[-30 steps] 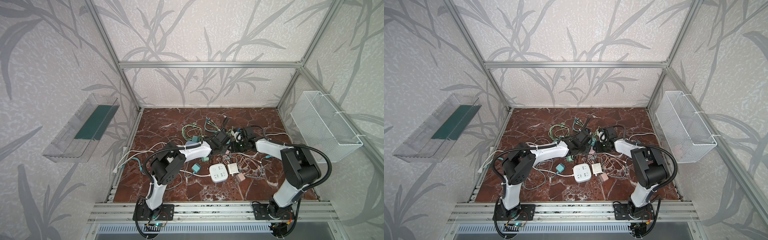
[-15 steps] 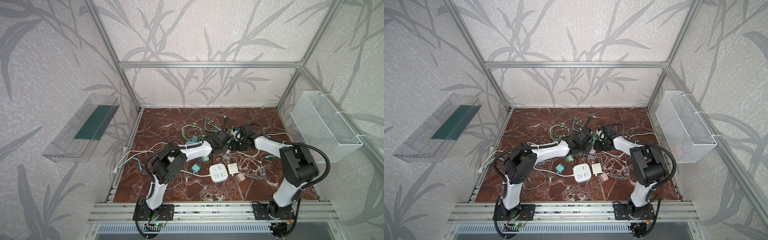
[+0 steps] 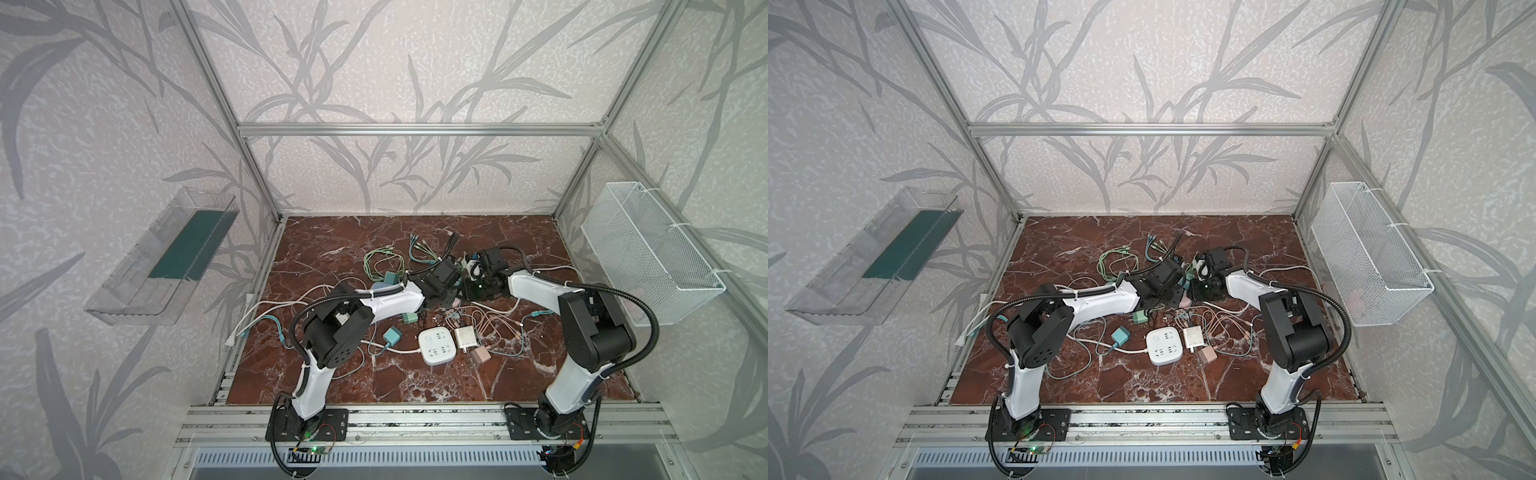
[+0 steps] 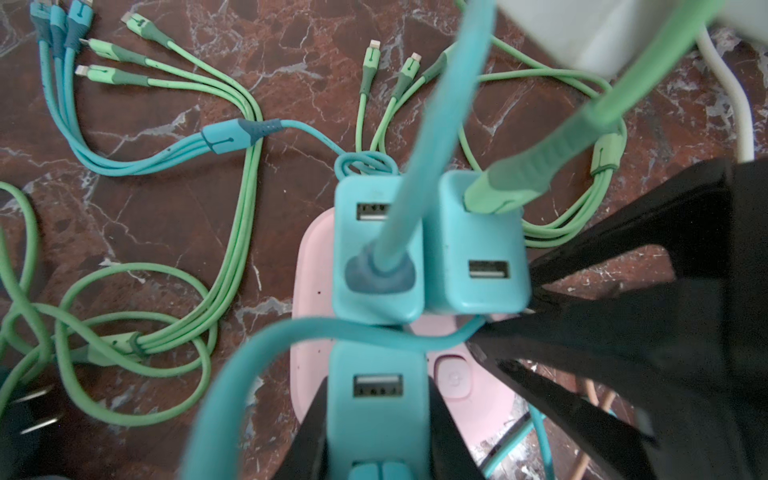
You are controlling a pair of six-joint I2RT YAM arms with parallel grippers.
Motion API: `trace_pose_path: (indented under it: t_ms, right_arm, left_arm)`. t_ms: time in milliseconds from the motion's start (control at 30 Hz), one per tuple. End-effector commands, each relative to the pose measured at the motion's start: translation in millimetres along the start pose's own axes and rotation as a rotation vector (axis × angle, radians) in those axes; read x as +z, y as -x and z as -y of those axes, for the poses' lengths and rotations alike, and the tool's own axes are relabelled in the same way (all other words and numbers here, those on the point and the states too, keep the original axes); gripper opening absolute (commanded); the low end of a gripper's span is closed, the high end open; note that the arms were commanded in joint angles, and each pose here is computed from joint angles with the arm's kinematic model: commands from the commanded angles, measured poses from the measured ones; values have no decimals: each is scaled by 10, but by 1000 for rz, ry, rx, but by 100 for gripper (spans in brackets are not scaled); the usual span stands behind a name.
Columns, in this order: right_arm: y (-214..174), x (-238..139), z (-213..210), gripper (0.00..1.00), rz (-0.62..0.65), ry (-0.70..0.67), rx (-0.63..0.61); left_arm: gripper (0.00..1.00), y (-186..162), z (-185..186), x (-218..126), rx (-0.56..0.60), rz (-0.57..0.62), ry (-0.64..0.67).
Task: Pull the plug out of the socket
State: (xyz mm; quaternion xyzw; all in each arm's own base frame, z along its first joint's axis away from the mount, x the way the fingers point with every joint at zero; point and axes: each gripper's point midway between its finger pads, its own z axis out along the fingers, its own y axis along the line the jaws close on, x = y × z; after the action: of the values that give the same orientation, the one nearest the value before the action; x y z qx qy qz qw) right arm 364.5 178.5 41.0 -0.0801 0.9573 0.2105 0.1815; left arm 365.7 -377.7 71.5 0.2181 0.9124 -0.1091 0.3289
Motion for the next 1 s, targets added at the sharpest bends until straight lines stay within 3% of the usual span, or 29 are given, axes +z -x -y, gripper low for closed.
trace_pose_path:
  t_ms: [0, 600, 967]
  right_arm:
    - [-215, 125, 85, 36, -86, -43, -8]
    - [-225, 178, 68, 36, -107, -47, -24]
    - [-306, 201, 133, 35, -139, -76, -34]
  left_arm:
    - [8, 562, 283, -306, -6, 202, -96]
    - [8, 460, 520, -217, 107, 119, -115]
    - [8, 653, 519, -397, 58, 192, -131]
